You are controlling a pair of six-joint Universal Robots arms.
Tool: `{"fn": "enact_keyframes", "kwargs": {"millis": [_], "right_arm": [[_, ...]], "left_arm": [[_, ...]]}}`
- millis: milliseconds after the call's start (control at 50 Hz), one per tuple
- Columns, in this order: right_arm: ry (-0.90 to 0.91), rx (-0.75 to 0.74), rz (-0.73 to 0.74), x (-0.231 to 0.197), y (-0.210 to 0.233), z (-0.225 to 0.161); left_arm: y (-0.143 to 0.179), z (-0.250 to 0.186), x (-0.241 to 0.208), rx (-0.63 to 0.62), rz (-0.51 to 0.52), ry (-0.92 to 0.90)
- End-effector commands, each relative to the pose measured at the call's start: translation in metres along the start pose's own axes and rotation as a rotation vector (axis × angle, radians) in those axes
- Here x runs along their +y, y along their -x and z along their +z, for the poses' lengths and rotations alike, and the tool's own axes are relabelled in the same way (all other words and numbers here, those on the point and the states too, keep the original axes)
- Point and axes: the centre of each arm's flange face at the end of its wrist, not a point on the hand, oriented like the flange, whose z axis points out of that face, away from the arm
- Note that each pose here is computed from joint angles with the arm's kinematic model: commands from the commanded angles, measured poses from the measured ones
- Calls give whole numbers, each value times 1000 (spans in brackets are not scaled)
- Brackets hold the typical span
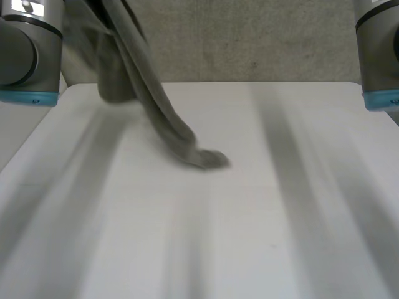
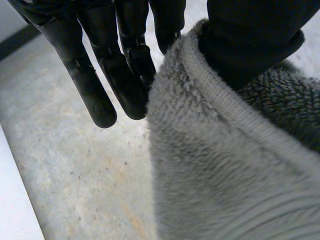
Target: Fold the towel.
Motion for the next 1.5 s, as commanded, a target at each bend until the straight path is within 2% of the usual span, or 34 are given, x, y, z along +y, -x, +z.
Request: {"fn": "enact_keyframes", "kwargs": {"millis": [20,100,200,260,300,320,360,420,460,480,520,720,860,900,1020,1280,1500], "right_arm": [[185,-196,44,22,26,-38],[264,-243,95,34,35,-52],[472,-357,227,63,57,-94],[525,-394,270,69,63,-107],[605,-449,374,77,73,-123],[605,-449,374,77,73,-124],[666,-494,497,81,76,-132],[691,-519,559,83,75,-134],[720,-555,677,84,70,-133],[720,-555,678,84,70,-133],[711,-570,787,79,67,-124],[663,-604,1004,64,65,-105],[720,-614,1134,71,89,-110],[736,-663,1214,62,119,-120],[756,-686,1271,59,154,-134],[789,-897,1311,27,225,-181],[832,-1144,1371,2,239,-213]], "left_arm": [[-12,-37,19,50,-95,110],[-23,-60,33,89,-106,187],[-32,-86,38,139,-118,259],[-34,-101,39,154,-120,298],[-34,-112,36,164,-118,322],[-34,-112,36,164,-118,322],[-31,-117,27,166,-92,321],[-28,-118,22,168,-67,316],[-21,-115,4,170,-11,291],[-21,-115,4,170,-10,291],[-15,-111,-17,169,22,262],[-5,-114,-95,252,10,101],[0,-122,-111,252,11,81],[1,-123,-114,250,12,77],[6,-120,-126,238,16,59],[6,-125,-136,238,0,77],[3,-121,-115,246,5,121]]}}
